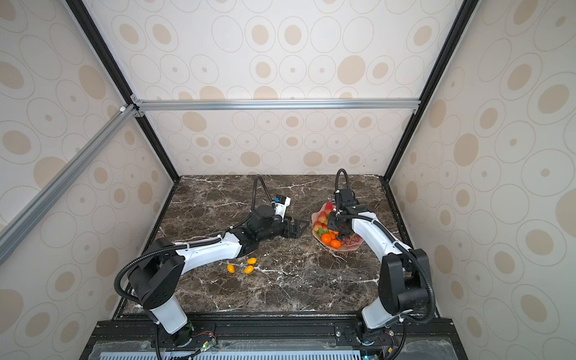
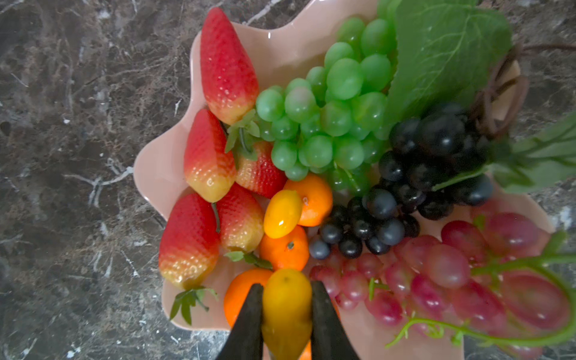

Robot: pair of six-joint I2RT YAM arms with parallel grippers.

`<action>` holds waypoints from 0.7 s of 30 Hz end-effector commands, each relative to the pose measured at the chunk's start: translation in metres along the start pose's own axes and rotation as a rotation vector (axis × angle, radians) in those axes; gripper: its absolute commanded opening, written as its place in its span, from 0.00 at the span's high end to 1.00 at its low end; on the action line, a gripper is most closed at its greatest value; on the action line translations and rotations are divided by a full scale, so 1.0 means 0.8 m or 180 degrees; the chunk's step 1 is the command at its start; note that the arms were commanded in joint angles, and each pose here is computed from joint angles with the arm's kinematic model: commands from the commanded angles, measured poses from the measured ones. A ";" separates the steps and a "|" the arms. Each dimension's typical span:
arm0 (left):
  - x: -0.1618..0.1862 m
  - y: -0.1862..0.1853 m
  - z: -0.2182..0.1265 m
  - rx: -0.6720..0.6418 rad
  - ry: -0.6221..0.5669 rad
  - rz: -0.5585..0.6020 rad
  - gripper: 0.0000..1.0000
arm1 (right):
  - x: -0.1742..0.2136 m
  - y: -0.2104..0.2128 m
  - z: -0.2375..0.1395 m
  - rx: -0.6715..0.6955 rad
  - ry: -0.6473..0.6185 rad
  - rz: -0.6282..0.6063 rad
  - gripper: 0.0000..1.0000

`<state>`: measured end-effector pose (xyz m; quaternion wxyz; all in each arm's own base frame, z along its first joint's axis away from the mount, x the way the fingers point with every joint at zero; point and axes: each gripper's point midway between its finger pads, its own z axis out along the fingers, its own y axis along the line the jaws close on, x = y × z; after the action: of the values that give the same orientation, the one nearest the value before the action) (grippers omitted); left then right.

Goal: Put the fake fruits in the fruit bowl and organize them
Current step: 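Lower the yellow fruit into the bowl and open the right gripper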

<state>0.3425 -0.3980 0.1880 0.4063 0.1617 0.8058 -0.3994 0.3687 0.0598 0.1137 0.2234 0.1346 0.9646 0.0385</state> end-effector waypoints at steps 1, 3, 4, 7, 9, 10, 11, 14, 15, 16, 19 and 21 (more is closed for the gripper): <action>-0.011 -0.018 0.009 0.0043 -0.0040 0.0111 0.01 | -0.003 -0.012 0.008 0.0144 0.0025 -0.0020 0.78; -0.009 -0.024 0.013 0.0070 -0.0025 0.0121 0.01 | -0.004 -0.016 0.013 0.0189 0.0047 -0.0014 0.78; -0.009 -0.027 0.014 0.0089 -0.0018 0.0129 0.01 | -0.005 -0.017 0.017 0.0194 0.0056 -0.0013 0.78; -0.006 -0.033 0.018 0.0118 0.0008 0.0149 0.01 | -0.009 -0.020 0.026 0.0232 0.0085 -0.0026 0.78; -0.003 -0.035 0.020 0.0125 0.0021 0.0153 0.01 | -0.010 -0.022 0.033 0.0260 0.0122 -0.0030 0.78; -0.003 -0.037 0.020 0.0136 0.0019 0.0152 0.01 | -0.009 -0.024 0.037 0.0259 0.0157 -0.0021 0.78; -0.003 -0.037 0.020 0.0133 0.0024 0.0148 0.01 | -0.010 -0.024 0.040 0.0250 0.0175 -0.0012 0.78; -0.003 -0.042 0.020 0.0163 0.0020 0.0155 0.01 | -0.008 -0.024 0.048 0.0239 0.0219 -0.0003 0.78; -0.002 -0.043 0.020 0.0167 0.0026 0.0157 0.01 | -0.008 -0.024 0.050 0.0231 0.0227 -0.0010 0.78; -0.002 -0.044 0.020 0.0178 0.0024 0.0164 0.01 | -0.007 -0.023 0.051 0.0223 0.0241 -0.0014 0.77; -0.003 -0.047 0.018 0.0204 0.0013 0.0169 0.01 | -0.006 -0.023 0.055 0.0223 0.0270 -0.0024 0.77; -0.003 -0.048 0.017 0.0208 0.0011 0.0177 0.01 | -0.005 -0.023 0.057 0.0214 0.0278 -0.0018 0.76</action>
<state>0.3304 -0.4236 0.1834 0.3938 0.1848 0.8048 -0.4039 0.3818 0.0427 0.0692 0.1733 0.1402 0.9748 0.0094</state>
